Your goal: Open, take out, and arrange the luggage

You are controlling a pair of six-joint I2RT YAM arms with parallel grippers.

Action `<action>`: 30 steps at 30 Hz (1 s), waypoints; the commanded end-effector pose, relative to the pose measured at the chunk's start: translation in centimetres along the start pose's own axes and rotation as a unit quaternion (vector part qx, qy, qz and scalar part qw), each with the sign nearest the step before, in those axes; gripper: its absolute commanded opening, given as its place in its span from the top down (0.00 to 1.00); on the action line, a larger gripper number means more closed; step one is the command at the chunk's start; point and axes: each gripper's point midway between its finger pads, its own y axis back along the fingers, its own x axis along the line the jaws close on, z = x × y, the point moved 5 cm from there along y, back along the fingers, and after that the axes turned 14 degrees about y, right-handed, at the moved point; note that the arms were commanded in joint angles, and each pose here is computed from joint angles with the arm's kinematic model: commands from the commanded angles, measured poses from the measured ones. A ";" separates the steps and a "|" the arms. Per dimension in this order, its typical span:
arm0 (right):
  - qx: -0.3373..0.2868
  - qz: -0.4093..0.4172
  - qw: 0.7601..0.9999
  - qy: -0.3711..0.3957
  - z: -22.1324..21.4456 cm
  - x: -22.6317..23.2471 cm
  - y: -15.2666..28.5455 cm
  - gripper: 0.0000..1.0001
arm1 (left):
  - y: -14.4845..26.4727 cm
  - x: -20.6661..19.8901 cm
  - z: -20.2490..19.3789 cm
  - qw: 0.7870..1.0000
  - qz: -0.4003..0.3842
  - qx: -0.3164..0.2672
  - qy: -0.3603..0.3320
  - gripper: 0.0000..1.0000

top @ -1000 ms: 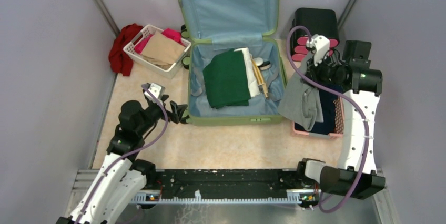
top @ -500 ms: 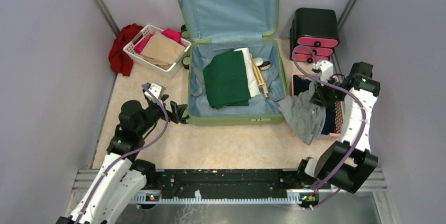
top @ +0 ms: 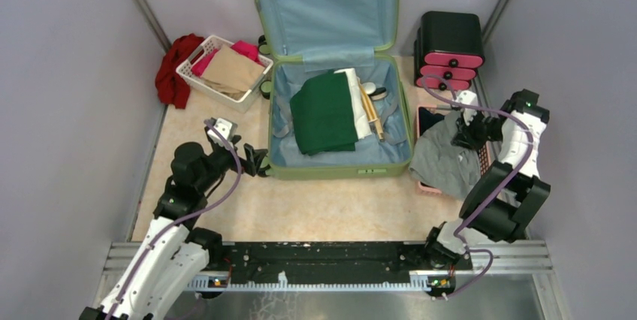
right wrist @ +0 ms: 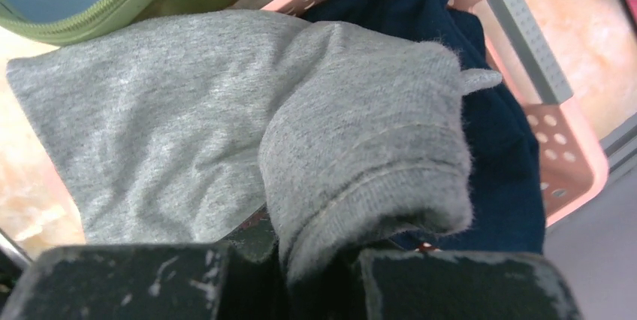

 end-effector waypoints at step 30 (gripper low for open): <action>-0.070 -0.042 0.965 0.248 3.5 -0.5 1.3 0.92 | -0.5 0.3 0.2 1.000 0.006 -0.004 -0.008 0.01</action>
